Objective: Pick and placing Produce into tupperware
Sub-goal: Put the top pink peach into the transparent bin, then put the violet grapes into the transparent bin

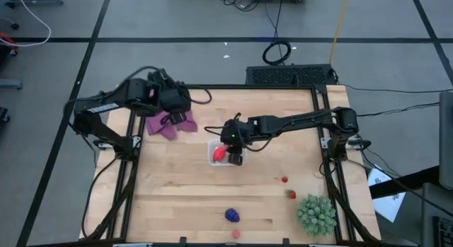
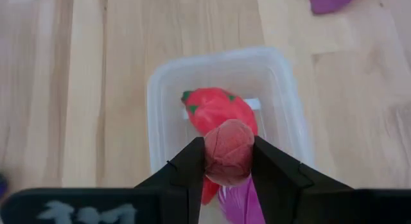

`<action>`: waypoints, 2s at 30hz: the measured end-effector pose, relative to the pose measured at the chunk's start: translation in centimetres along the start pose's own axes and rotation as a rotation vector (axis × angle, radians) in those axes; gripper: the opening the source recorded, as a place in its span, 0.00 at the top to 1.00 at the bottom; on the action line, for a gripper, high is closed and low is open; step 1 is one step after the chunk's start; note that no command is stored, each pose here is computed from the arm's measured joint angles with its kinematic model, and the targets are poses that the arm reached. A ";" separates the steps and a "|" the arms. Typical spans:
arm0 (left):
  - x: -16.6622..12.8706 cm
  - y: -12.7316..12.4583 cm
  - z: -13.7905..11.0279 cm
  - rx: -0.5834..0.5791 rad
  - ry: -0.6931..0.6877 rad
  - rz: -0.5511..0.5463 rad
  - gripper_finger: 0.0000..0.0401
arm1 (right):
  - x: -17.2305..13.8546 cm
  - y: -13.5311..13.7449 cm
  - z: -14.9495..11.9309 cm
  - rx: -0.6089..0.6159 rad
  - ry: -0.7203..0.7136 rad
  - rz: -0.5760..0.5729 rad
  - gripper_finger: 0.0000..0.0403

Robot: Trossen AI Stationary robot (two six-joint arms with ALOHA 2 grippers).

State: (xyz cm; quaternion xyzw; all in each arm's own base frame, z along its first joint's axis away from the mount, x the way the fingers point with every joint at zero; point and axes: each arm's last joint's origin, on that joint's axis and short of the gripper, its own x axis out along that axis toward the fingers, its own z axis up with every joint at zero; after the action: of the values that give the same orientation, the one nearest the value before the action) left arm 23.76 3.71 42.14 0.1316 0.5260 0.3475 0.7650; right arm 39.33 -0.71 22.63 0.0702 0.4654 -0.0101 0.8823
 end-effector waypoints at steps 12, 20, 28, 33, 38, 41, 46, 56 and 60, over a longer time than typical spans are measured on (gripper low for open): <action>-0.1 2.1 -0.9 -0.100 0.004 0.011 0.44 | 2.8 -0.2 -0.7 -0.003 0.052 0.043 0.74; -0.1 2.0 -0.9 -0.103 0.005 -0.001 0.44 | 3.5 -0.2 -1.0 0.000 0.079 0.041 0.74; -0.1 2.0 -0.9 -0.105 0.006 -0.003 0.44 | 4.4 -0.1 -1.6 0.001 0.120 0.046 0.74; -0.1 2.0 -0.9 -0.106 0.006 -0.007 0.44 | 4.3 0.0 -1.4 -0.001 0.111 0.061 0.74; -0.1 2.0 -0.9 -0.108 0.006 -0.007 0.44 | 4.3 -0.1 -1.6 -0.014 0.127 0.065 0.73; -0.1 2.0 -0.9 -0.108 0.007 -0.007 0.44 | 4.5 -0.1 -1.7 -0.014 0.132 0.065 0.70; -0.1 2.0 -0.9 -0.112 0.007 -0.008 0.44 | 4.5 -0.1 -1.6 -0.015 0.129 0.064 0.65; -0.1 2.0 -0.9 -0.115 0.007 -0.009 0.44 | 4.5 -0.1 -1.6 -0.035 0.124 0.064 0.59; -0.1 1.9 -0.9 -0.125 0.010 -0.033 0.44 | 4.1 -0.3 -1.5 -0.083 0.118 0.064 0.58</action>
State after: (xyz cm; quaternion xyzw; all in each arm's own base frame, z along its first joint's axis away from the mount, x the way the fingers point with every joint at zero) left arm 22.23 4.89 42.93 0.0732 0.5090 0.3679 0.7747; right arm 40.45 -0.61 18.36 0.0489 0.5140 0.0414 0.8554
